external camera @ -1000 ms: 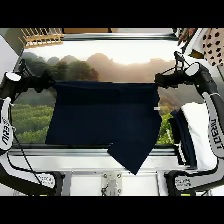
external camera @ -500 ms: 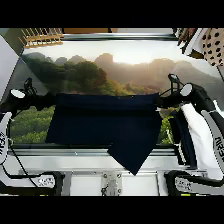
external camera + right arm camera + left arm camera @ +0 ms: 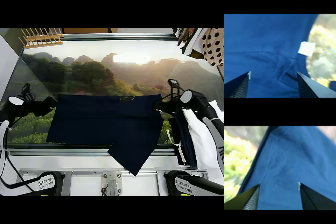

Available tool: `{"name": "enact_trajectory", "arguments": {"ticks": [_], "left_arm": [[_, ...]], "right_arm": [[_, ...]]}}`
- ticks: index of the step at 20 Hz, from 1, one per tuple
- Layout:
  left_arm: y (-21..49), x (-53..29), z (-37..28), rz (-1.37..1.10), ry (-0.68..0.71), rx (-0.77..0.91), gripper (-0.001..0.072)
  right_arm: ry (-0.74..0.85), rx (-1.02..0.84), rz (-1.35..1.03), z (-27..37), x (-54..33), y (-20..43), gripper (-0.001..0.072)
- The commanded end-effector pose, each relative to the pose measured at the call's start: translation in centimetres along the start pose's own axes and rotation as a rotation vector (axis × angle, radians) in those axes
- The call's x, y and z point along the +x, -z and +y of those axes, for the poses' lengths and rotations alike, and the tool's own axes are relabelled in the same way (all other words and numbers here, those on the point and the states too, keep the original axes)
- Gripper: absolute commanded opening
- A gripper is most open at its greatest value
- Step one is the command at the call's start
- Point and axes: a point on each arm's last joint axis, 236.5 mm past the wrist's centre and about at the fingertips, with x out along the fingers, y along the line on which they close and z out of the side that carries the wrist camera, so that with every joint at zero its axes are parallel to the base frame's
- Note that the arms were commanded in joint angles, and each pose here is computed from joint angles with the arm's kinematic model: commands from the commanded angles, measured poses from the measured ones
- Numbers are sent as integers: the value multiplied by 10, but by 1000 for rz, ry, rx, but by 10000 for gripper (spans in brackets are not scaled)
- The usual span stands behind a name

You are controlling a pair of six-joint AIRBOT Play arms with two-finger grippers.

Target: Fold the clothes and pants, and hang the long-sleeved shirts on hangers.

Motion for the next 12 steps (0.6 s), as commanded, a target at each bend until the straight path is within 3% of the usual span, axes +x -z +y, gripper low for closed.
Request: {"name": "enact_trajectory", "arguments": {"ticks": [1,3,5,9,12], "left_arm": [[19,-47,27,22,-106,0,506],[59,-62,70,95,-229,-47,506],[104,-66,98,149,-267,-146,506],[166,-53,118,211,-245,-330,506],[176,-38,111,196,-203,-380,505]], "right_arm": [[-1,6,-118,-1,-62,-14,631],[-3,-6,-202,3,-98,-19,631],[-7,-24,-275,10,-125,-23,631],[-14,-37,-329,16,-145,-25,631],[-14,-36,-327,16,-144,-25,631]]}}
